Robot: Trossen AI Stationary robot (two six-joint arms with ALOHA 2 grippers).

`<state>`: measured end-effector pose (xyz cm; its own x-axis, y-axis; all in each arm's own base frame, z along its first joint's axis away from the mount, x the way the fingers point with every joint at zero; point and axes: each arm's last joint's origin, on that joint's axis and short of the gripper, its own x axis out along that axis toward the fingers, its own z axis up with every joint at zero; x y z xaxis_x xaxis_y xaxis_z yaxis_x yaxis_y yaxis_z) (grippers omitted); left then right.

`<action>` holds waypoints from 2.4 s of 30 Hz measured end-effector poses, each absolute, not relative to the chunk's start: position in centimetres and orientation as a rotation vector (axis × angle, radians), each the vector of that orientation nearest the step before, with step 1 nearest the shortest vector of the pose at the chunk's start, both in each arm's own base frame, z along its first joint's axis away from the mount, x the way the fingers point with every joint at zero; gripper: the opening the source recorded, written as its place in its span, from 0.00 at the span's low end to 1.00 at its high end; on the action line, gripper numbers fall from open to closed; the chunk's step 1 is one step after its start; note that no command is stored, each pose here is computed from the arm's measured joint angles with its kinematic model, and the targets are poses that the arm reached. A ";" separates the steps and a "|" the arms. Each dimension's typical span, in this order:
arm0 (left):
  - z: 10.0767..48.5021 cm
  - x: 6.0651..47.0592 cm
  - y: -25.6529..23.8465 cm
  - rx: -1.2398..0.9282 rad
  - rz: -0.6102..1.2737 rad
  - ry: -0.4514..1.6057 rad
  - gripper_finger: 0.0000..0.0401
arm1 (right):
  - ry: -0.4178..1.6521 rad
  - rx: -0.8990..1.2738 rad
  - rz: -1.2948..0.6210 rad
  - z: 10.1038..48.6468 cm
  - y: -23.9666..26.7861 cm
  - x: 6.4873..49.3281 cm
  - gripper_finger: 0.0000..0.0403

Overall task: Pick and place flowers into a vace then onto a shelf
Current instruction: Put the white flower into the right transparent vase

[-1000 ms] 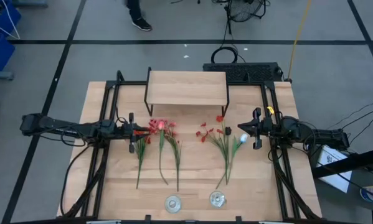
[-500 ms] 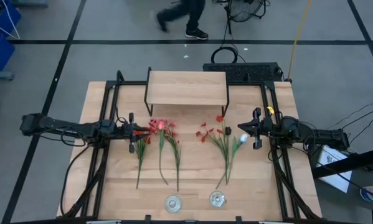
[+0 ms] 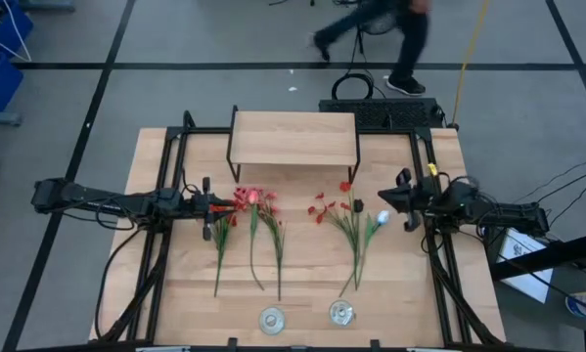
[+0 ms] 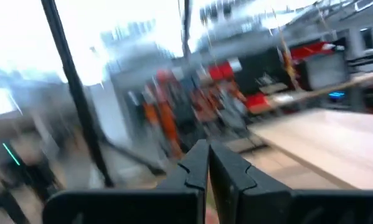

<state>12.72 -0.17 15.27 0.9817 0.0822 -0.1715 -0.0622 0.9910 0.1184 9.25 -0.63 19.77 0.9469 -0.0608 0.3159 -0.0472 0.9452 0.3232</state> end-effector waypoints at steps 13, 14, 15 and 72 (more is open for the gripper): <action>15.3 12.6 0.5 0.116 0.299 0.182 0.20 | -0.895 0.822 0.050 23.7 -1.2 6.6 0.02; 15.3 12.6 0.5 0.116 0.309 0.182 0.20 | -0.932 0.814 0.073 24.0 -1.1 6.3 0.02; 15.3 12.6 0.5 0.117 0.314 0.183 0.20 | -0.954 0.785 0.097 24.2 -1.0 6.1 0.02; 15.3 12.6 0.5 0.116 0.311 0.189 0.20 | 1.098 1.321 -0.785 22.1 7.3 20.4 0.01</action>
<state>12.58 0.53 15.25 0.9345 0.3147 -0.1665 -0.2932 0.9455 0.1418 20.37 7.33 22.13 0.3299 0.1393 -0.9337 0.9285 0.1310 0.3476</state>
